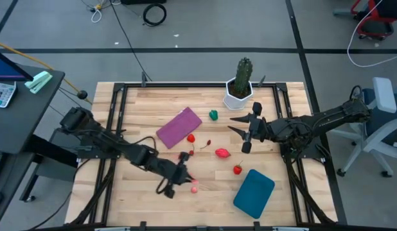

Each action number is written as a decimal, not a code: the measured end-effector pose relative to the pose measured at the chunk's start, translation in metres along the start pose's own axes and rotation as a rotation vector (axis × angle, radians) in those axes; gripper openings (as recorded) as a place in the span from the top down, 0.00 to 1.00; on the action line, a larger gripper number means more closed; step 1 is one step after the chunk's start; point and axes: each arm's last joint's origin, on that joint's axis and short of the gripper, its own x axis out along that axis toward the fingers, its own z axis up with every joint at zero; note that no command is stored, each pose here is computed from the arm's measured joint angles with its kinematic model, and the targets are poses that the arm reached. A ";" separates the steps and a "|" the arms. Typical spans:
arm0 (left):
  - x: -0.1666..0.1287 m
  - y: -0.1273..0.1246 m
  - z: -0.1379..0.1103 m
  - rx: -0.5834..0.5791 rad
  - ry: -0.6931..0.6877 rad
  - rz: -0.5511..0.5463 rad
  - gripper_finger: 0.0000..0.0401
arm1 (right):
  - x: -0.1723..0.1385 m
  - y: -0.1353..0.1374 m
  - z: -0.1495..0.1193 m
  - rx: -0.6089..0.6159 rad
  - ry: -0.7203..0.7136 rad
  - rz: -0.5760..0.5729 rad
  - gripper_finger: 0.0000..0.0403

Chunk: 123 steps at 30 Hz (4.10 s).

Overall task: Pick and placing Produce into tupperware
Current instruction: Put the peach into the blue bin, then put the dragonfruit into the blue bin

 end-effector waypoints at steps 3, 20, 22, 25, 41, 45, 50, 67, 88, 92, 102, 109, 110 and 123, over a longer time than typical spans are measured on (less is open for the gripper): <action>0.024 0.011 0.020 0.059 -0.013 0.030 0.96 | 0.000 0.000 0.000 0.000 0.000 -0.001 0.63; 0.177 0.022 0.064 0.114 0.011 -0.110 0.97 | 0.000 0.000 -0.003 -0.016 0.023 0.001 0.63; 0.192 0.019 0.057 0.115 0.033 -0.116 0.97 | 0.000 0.000 -0.004 -0.022 0.031 0.001 0.63; 0.207 0.017 0.047 0.116 0.067 -0.125 0.94 | 0.000 0.000 -0.004 -0.007 0.033 0.001 0.63; 0.210 0.006 0.047 0.206 0.051 -0.137 0.81 | 0.000 0.000 -0.006 0.015 0.051 0.002 0.63; 0.210 0.006 0.048 0.206 0.044 -0.134 0.75 | 0.000 0.000 -0.006 0.015 0.051 0.002 0.63; 0.207 0.011 0.054 0.232 0.075 -0.077 0.70 | 0.000 0.000 -0.006 0.019 0.057 0.002 0.63; 0.087 0.070 0.112 0.177 0.541 0.195 0.65 | -0.004 -0.003 -0.019 0.133 0.166 -0.065 0.63; -0.176 0.144 0.147 -0.180 0.527 0.703 0.83 | 0.019 0.029 -0.064 0.168 0.561 0.194 0.38; -0.218 0.144 0.148 -0.167 0.462 0.663 0.81 | 0.037 0.041 -0.082 0.108 0.645 0.185 0.34; -0.247 0.150 0.145 -0.185 0.422 0.645 0.61 | 0.071 0.063 -0.120 0.124 0.773 0.206 0.32; -0.245 0.163 0.140 -0.196 0.456 0.679 0.51 | 0.082 0.072 -0.127 0.162 0.763 0.251 0.32; -0.246 0.165 0.140 -0.200 0.458 0.684 0.51 | 0.083 0.073 -0.131 0.155 0.773 0.244 0.32; -0.249 0.170 0.138 -0.193 0.471 0.698 0.57 | 0.101 0.069 -0.155 0.100 0.838 0.195 0.32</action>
